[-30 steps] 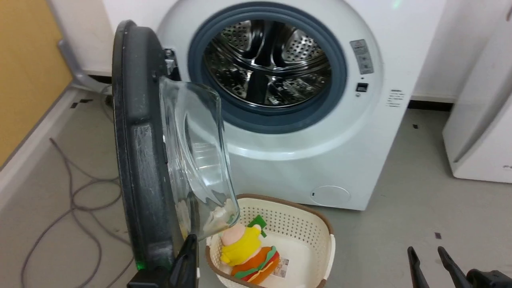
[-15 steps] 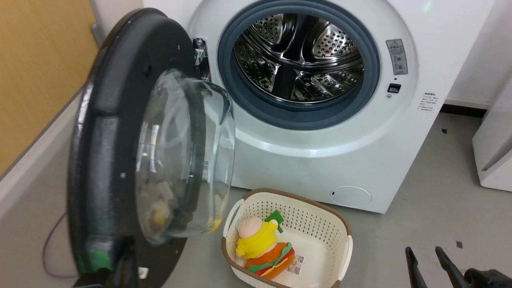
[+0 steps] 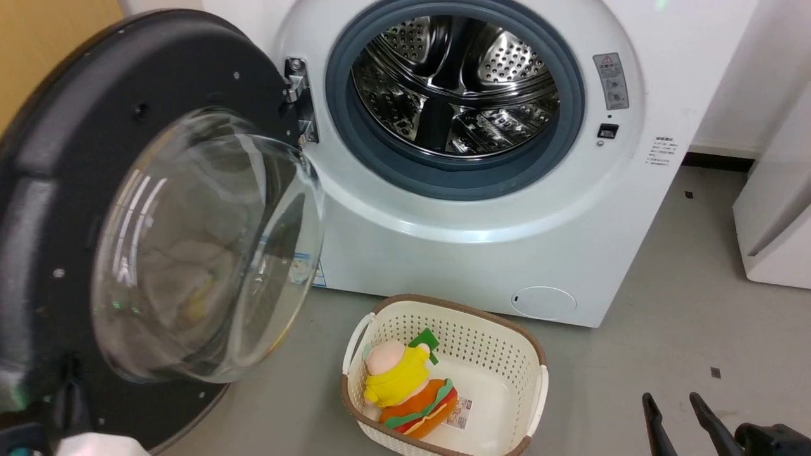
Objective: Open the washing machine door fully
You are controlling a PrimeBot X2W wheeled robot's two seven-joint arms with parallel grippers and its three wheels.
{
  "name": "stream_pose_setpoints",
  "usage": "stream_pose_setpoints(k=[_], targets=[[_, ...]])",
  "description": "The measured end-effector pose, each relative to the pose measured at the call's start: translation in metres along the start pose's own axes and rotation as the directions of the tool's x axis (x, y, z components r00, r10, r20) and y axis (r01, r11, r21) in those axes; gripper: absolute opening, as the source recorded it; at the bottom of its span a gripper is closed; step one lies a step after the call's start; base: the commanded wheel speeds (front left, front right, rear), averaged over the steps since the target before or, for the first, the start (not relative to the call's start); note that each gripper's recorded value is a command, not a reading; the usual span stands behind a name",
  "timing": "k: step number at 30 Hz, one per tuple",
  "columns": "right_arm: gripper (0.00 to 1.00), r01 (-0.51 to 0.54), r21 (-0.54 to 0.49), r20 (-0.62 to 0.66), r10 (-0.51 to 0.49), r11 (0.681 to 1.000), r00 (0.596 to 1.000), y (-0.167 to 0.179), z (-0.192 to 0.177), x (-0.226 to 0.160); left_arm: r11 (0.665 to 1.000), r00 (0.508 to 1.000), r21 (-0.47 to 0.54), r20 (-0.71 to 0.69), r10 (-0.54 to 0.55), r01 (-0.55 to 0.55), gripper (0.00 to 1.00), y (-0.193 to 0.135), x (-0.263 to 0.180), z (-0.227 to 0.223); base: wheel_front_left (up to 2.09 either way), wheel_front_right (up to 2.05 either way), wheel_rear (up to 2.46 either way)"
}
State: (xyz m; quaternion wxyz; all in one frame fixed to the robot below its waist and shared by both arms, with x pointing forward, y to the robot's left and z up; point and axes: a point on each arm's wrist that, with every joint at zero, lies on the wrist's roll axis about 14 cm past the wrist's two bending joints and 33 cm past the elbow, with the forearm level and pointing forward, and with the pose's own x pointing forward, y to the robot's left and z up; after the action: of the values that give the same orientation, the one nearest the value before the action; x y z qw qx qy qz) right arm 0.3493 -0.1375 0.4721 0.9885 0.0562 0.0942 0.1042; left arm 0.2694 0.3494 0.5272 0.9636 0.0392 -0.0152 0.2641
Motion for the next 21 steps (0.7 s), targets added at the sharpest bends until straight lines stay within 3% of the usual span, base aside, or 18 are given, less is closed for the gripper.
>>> stream_pose_setpoints(k=[10,21], targets=[[1.0,0.031,0.0,-0.021,-0.031,1.0,0.999,-0.009,-0.006,-0.004,0.996,0.997,0.043,0.034,0.071,-0.072,0.0,0.035,0.039,0.009,0.0,0.0,0.0],[1.0,0.055,0.009,-0.036,-0.054,0.998,0.998,-0.016,-0.011,-0.009,0.989,0.99,0.059,-0.012,0.14,-0.139,0.0,0.071,0.055,-0.009,0.0,0.0,0.0]])
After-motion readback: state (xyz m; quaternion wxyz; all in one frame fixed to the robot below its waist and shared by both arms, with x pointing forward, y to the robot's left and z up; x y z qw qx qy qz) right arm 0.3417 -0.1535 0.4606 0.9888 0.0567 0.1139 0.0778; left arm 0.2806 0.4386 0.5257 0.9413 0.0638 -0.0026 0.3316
